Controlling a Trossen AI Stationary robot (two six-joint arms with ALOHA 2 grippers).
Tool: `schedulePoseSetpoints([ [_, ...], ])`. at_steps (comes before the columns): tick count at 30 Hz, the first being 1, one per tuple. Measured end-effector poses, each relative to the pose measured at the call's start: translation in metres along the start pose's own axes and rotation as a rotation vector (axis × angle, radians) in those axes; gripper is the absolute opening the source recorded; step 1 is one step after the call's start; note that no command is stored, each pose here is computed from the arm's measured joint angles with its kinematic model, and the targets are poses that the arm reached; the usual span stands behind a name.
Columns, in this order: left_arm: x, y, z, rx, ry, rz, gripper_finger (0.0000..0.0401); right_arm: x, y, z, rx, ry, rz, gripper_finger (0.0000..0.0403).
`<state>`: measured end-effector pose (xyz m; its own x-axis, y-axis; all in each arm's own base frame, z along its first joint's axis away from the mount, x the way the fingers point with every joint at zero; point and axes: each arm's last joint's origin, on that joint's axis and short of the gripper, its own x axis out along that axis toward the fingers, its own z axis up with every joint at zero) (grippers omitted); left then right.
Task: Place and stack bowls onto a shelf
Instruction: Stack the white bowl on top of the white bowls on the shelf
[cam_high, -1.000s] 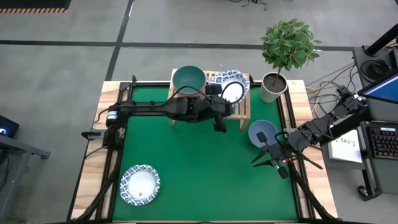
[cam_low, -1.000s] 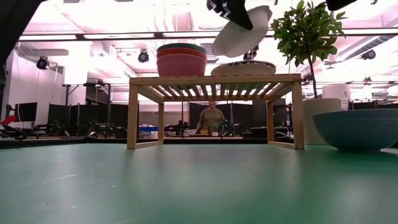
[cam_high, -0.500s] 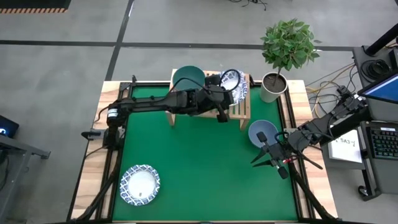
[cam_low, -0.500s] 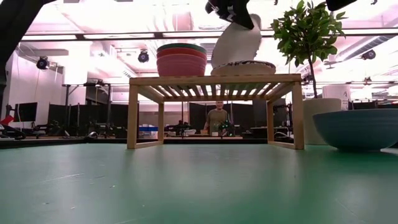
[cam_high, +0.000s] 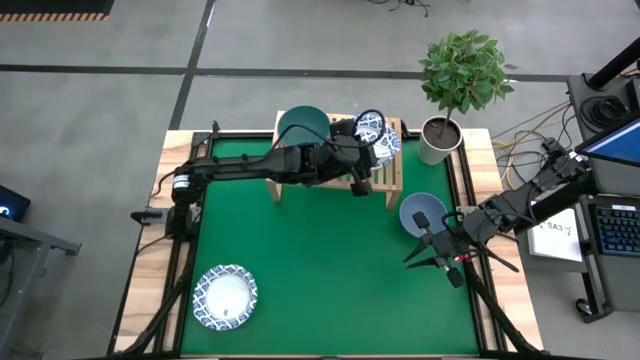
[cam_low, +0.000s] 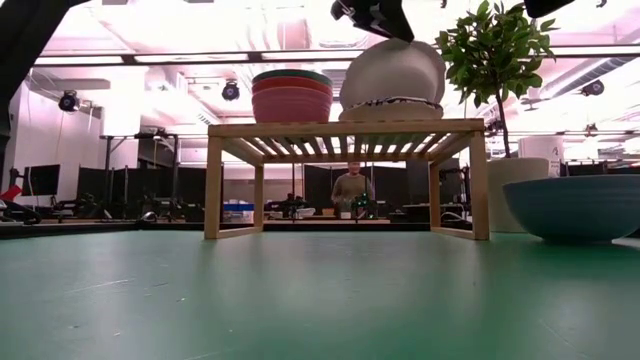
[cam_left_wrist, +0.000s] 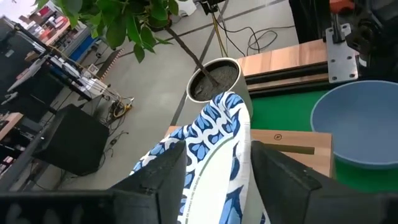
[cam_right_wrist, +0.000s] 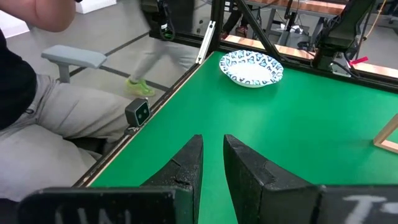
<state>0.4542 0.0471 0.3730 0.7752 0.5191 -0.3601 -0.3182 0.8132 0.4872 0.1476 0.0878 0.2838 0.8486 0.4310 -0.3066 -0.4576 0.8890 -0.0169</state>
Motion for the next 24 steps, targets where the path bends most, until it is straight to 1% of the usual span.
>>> schedulePoseSetpoints([
  [7, -0.01, 0.008, 0.014, -0.019, -0.038, 0.009, 0.0192, 0.0, 0.0, 0.0, 0.0, 0.0, 0.0, 0.0054],
  [11, -0.019, 0.012, 0.023, -0.039, -0.062, 0.008, 0.0197, 0.0, 0.0, 0.0, 0.0, 0.0, 0.0, 0.0054],
  [12, -0.021, 0.013, 0.026, -0.054, -0.075, -0.009, 0.0196, 0.0, 0.0, 0.0, 0.0, 0.0, 0.0, 0.0054],
  [14, -0.022, 0.011, 0.028, -0.085, -0.12, -0.113, 0.0191, 0.0, 0.0, 0.0, -0.003, 0.001, 0.0, 0.0054],
  [17, -0.023, 0.001, 0.028, -0.095, -0.18, -0.358, 0.0175, 0.0, 0.0, 0.0, -0.005, 0.001, 0.0, 0.0054],
  [18, -0.021, -0.003, 0.027, -0.092, -0.184, -0.402, 0.0168, 0.0, 0.0, 0.0, -0.005, 0.002, 0.0, 0.0054],
  [20, -0.017, -0.009, 0.022, -0.074, -0.149, -0.399, 0.0151, 0.0, 0.0, 0.0, -0.007, 0.003, 0.0, 0.0054],
  [24, -0.002, -0.008, 0.01, -0.059, -0.04, -0.259, 0.0114, 0.0, 0.0, 0.0, -0.008, 0.004, 0.0, 0.0054],
])
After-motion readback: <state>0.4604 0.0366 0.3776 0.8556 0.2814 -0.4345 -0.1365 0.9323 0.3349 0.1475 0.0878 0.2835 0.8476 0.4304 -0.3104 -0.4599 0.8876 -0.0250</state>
